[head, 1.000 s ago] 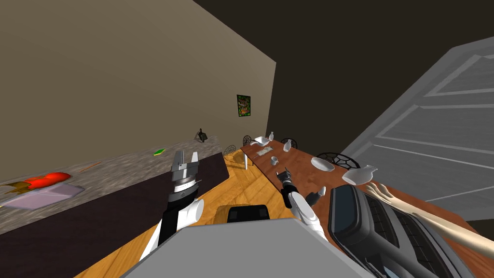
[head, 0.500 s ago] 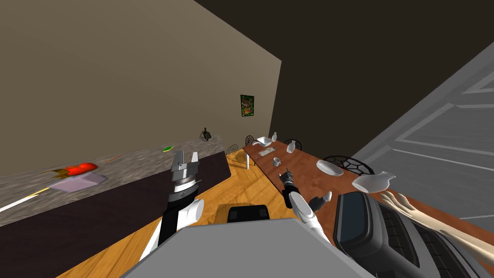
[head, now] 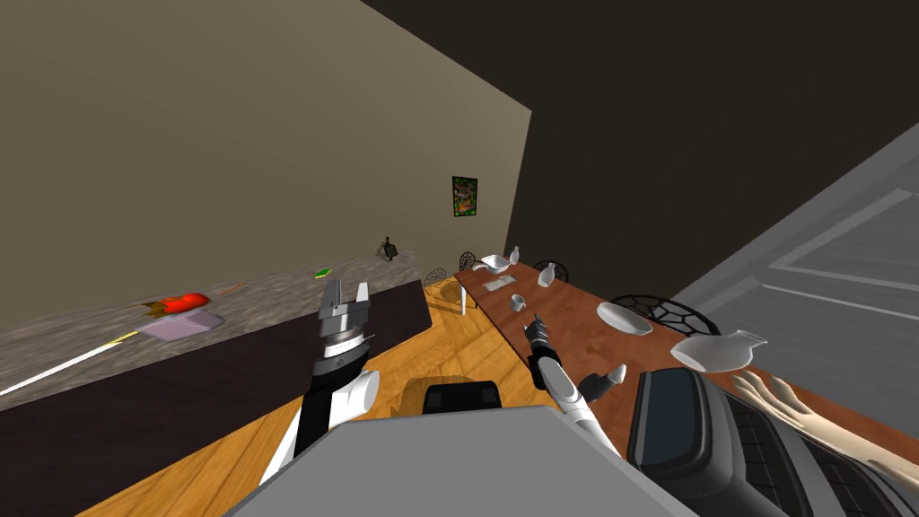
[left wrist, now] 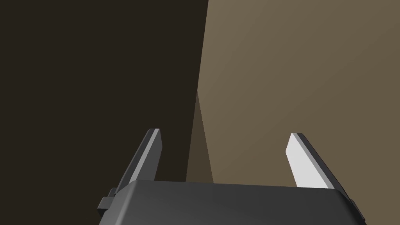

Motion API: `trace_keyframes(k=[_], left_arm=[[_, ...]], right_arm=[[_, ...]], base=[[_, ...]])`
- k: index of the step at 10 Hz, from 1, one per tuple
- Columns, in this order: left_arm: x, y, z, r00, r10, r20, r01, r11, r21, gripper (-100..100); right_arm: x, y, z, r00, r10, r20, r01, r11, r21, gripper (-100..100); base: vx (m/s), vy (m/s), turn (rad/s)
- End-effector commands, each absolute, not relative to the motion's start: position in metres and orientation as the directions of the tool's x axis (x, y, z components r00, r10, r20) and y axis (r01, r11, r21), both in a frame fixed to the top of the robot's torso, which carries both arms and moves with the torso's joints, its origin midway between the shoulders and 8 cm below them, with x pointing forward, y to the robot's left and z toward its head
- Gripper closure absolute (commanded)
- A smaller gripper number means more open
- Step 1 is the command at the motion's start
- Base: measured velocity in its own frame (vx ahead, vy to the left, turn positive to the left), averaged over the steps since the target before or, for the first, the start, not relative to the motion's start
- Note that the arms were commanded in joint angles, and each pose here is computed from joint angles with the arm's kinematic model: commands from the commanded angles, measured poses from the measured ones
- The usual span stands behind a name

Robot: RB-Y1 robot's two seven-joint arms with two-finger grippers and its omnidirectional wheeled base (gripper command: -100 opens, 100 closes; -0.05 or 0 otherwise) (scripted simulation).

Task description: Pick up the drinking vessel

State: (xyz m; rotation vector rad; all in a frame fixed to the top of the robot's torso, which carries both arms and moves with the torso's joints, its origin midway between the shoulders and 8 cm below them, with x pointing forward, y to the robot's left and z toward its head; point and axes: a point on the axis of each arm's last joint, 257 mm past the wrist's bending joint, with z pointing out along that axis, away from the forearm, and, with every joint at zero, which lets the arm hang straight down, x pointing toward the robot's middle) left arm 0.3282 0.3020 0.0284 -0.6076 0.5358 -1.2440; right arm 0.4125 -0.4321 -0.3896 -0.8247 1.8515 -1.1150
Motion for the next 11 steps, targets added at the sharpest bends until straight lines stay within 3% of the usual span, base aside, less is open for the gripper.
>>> trace_keyframes(k=[1, 11], left_arm=[[0.328, 0.302, 0.028, 0.239, -0.97, -0.046, 0.7, 0.205, -0.684, 0], [0.328, 0.302, 0.028, 0.239, -0.97, -0.046, 0.7, 0.205, -0.684, 0]], right_arm=[[0.411, -0.439, -0.391, -0.463, -0.856, -0.231, -0.152, 0.334, -0.93, -100], [0.404, -0.486, -0.411, -0.434, -0.886, 0.164, -0.325, -0.016, -0.946, -100]], base=[[-0.002, -0.023, 0.096], [0.003, -0.025, 0.089]])
